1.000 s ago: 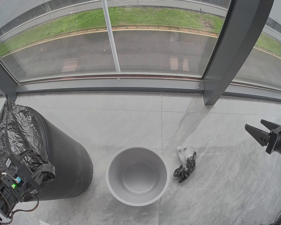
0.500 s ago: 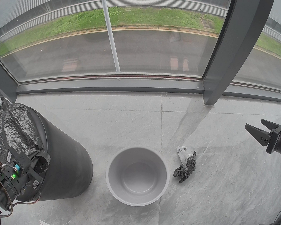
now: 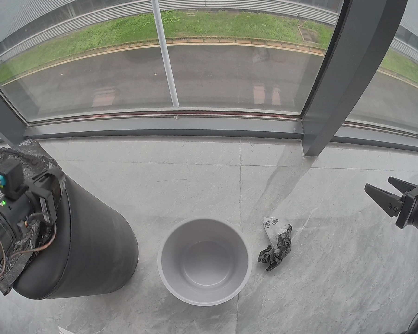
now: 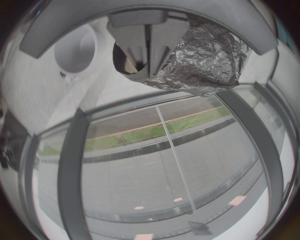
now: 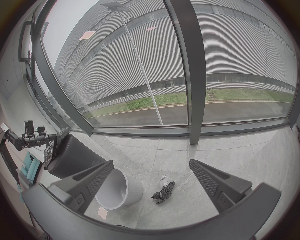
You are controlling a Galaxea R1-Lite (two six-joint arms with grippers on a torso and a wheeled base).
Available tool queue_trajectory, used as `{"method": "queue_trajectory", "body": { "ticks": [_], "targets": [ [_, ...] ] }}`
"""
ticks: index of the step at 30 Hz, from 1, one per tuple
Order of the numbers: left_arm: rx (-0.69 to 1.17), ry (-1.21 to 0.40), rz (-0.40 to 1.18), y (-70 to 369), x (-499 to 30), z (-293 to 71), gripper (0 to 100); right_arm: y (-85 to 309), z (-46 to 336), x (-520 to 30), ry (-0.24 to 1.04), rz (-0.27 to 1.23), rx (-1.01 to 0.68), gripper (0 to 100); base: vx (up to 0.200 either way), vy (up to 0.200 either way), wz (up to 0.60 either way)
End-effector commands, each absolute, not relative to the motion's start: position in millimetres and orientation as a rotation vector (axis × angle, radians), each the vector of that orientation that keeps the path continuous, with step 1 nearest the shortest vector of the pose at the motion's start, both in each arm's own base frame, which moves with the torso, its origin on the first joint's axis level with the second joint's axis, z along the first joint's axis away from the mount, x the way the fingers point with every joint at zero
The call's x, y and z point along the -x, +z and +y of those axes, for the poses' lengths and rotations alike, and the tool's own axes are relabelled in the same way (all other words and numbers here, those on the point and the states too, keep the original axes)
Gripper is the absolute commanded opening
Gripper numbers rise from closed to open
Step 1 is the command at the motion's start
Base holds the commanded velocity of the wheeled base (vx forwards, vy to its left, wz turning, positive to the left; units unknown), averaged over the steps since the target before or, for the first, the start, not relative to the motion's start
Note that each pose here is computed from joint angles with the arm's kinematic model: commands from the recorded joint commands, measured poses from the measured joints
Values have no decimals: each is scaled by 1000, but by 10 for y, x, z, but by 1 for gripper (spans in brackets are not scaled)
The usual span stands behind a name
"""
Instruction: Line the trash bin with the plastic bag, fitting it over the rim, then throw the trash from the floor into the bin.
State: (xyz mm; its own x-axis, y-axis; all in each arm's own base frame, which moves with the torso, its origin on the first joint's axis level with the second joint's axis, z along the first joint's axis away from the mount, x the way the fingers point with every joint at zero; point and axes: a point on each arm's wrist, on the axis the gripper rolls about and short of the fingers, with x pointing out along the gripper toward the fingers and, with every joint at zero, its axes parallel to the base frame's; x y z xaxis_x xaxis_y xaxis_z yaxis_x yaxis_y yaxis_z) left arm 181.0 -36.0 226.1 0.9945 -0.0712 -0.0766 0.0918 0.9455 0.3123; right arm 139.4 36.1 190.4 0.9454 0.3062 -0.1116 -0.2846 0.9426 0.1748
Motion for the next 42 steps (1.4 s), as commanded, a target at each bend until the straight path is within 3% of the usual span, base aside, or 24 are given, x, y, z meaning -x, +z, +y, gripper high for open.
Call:
{"method": "queue_trajectory", "body": {
  "ticks": [1,13,25,31,42],
  "targets": [
    [-180,-77,39,2434,-2112,-428,0,1883,367,-1401,304,149,-158,100,0,0,0],
    [384,-153,-65,2772,-2122,-579,0,1881,369,-1382,309,146,-156,100,0,0,0],
    [704,-487,108,2885,-1797,-1131,0,1828,461,-1333,376,169,-160,100,0,0,0],
    [869,-701,232,2987,-1684,-1082,0,1827,493,-1346,394,152,-228,100,0,0,0],
    [944,-792,282,3035,-1629,-1031,0,1786,535,-1289,433,170,-248,100,0,0,0]
  ]
}}
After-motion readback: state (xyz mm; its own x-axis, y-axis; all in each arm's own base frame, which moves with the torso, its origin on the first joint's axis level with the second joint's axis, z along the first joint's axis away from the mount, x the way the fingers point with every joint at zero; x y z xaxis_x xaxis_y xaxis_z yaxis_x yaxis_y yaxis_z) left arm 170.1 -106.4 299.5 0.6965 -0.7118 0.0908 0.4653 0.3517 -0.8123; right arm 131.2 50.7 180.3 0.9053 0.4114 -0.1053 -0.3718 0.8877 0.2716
